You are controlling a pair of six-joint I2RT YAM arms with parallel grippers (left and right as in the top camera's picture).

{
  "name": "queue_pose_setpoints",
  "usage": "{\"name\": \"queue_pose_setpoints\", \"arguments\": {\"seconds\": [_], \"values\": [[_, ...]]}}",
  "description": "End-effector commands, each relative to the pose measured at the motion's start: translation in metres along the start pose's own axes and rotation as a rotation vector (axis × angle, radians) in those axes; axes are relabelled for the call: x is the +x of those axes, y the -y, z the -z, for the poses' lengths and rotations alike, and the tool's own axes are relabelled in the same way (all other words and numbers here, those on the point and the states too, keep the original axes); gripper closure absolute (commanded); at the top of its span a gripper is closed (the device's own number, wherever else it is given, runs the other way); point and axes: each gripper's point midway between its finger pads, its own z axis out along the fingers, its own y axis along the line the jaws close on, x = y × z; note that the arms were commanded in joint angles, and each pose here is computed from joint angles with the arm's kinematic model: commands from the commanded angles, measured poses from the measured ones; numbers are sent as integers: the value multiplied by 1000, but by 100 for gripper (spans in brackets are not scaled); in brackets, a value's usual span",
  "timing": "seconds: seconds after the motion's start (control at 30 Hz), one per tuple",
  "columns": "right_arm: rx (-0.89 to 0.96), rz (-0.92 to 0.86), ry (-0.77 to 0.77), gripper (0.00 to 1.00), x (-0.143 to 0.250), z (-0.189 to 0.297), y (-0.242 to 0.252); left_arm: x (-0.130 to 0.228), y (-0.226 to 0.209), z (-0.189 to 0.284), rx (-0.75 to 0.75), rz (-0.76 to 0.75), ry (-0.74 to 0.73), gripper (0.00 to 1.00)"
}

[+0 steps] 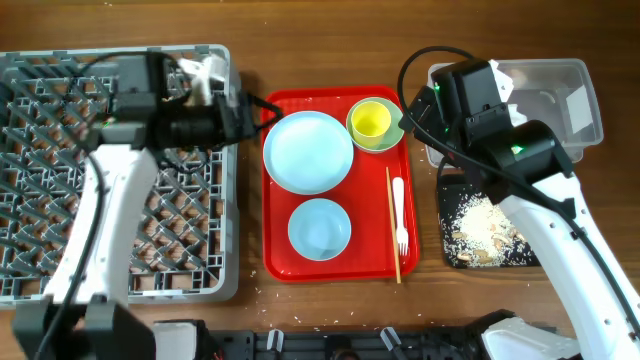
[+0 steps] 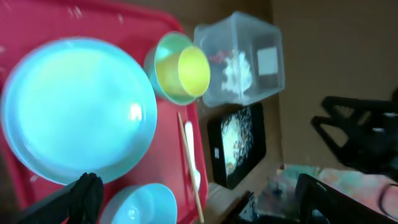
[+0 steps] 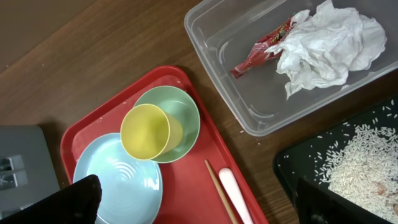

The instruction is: Sort waste into correct bins and load items into the dishwasher rack

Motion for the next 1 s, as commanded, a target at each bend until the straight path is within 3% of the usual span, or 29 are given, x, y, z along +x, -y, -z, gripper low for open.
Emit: {"name": "queue_pose_setpoints", "arguments": {"seconds": [0.0, 0.1, 0.2, 0.37, 0.63, 0.73, 0.97], "values": [[-6, -8, 4, 0, -3, 2, -2, 19, 7, -33, -156, -35, -46, 0], [-6, -8, 4, 0, -3, 2, -2, 31, 5, -54, -447, -125, -9, 0], [-7, -8, 5, 0, -3, 2, -2, 38, 17, -58, -556, -188, 19, 0], [-7, -8, 5, 0, -3, 2, -2, 41, 27, -62, -539, -175, 28, 0], [-57, 2, 8, 0, -5, 1, -13, 56, 59, -78, -334, -168, -57, 0], [-51, 5, 33, 0, -11, 3, -11, 62, 62, -88, -329, -184, -77, 0], [23, -238, 48, 0, -56, -3, 56, 114, 61, -140, -355, -253, -241, 0]]}}
